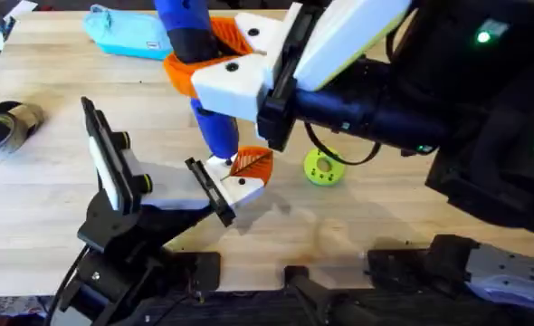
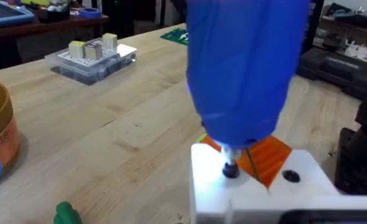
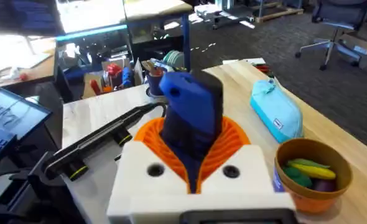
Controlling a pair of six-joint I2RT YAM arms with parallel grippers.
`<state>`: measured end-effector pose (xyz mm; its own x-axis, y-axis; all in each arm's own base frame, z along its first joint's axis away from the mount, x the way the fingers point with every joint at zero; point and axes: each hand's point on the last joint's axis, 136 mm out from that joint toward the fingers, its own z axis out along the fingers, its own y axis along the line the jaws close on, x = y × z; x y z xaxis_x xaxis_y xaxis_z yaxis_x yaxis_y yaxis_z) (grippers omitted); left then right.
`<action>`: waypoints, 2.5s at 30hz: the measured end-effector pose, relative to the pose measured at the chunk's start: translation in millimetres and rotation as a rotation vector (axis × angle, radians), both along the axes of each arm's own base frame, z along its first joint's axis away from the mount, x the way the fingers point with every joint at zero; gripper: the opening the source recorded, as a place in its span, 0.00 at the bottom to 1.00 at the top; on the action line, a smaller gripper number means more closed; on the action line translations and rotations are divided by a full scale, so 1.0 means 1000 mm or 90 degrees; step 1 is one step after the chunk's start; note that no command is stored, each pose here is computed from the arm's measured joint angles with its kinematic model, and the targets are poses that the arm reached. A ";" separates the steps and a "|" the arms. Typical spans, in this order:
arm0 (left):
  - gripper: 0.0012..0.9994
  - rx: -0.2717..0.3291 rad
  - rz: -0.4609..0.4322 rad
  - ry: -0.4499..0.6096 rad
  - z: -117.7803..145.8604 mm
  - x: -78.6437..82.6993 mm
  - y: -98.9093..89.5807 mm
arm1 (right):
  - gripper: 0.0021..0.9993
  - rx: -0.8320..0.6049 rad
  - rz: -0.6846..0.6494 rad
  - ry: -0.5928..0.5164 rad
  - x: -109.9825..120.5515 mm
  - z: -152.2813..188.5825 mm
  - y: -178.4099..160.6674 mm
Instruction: Pick up the gripper from the table and insert it into the empty holder that is missing its gripper. Then pick up a screw, insert it into the mounting hole, and use the screwdriver to tighten it. Finally, clean up the table by picking up the vegetable and placing it into the bucket.
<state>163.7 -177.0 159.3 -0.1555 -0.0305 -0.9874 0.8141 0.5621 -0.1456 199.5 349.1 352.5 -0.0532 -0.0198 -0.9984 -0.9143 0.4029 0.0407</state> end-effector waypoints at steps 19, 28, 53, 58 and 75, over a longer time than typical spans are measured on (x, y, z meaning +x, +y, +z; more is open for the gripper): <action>0.01 0.000 0.000 0.000 0.000 0.000 0.000 | 0.04 -0.001 0.000 0.000 0.000 0.000 0.000; 0.01 0.000 0.000 0.000 0.000 0.000 0.000 | 0.04 -0.001 0.029 -0.004 -0.007 0.000 0.003; 0.01 0.001 -0.001 0.009 -0.002 0.000 0.000 | 0.04 -0.023 0.033 -0.012 -0.007 -0.005 0.002; 0.01 0.000 -0.002 0.010 -0.002 0.000 -0.001 | 0.04 -0.026 0.023 -0.015 -0.004 -0.006 0.001; 0.01 -0.001 0.000 0.007 -0.001 0.000 0.000 | 0.03 -0.009 0.021 -0.027 -0.002 0.000 0.004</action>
<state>163.9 -177.2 158.0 -0.1665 -0.0314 -0.9855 0.8121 0.5625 -0.1551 198.0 353.3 352.4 -0.0101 -0.0344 -0.9994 -0.9278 0.3731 -0.0035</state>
